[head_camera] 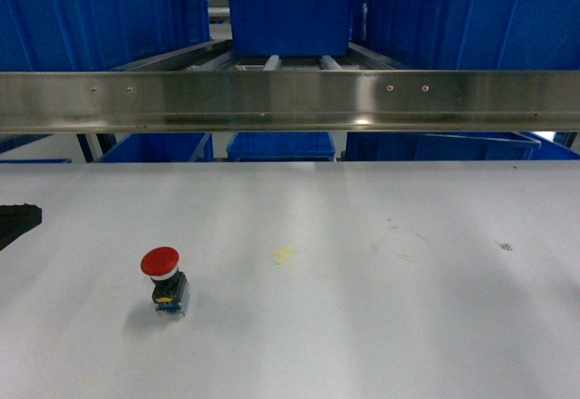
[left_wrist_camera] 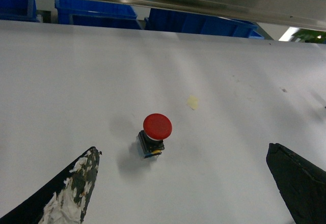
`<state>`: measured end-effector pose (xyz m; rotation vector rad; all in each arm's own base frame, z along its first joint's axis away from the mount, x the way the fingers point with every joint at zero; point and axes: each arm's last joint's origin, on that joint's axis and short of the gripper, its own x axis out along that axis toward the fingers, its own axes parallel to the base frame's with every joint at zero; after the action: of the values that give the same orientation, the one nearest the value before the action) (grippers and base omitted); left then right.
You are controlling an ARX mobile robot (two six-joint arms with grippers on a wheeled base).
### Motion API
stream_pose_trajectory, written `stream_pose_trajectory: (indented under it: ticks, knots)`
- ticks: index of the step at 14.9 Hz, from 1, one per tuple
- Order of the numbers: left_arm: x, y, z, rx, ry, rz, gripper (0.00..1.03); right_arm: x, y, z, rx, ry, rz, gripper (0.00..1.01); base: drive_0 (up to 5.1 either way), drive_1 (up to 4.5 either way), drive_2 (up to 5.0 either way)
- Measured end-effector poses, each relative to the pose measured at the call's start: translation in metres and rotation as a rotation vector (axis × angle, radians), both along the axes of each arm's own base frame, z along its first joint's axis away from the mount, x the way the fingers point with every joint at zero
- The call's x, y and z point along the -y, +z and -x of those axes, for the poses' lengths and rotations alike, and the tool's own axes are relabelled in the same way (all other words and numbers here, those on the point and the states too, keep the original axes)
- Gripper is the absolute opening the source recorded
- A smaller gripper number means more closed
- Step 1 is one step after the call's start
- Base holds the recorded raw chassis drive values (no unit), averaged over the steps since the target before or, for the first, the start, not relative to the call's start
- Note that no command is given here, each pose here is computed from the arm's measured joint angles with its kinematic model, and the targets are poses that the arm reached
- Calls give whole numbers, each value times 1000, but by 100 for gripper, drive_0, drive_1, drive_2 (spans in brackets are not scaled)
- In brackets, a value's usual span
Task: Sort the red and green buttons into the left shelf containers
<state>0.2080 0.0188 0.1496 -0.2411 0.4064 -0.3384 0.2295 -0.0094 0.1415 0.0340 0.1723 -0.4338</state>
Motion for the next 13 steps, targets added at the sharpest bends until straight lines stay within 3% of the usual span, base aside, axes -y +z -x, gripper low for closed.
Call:
stream_pose_trajectory:
  ticks: [4,6,8,10,12,13]
  knots:
    - [0,0,0,-1,0,0,98,0,-1,-3,10,0,0,98,0,0,0]
    - [0,0,0,0,0,0,98,1,-10,-17,-4,-17,14,98,0,0,0]
    - [0,0,0,-1,0,0,98,12,-20,-48,-18,-79,60,98,0,0,0]
    - [0,0,0,0,0,0,98,26,-27,-74,-46,-122,71,98,0,0,0]
    - [0,0,0,0,0,0,98,35,-34,-93,-80,-145,60,98,0,0,0]
    - [0,0,0,-1,0,0,98,36,-43,-107,-96,-104,27,98,0,0,0]
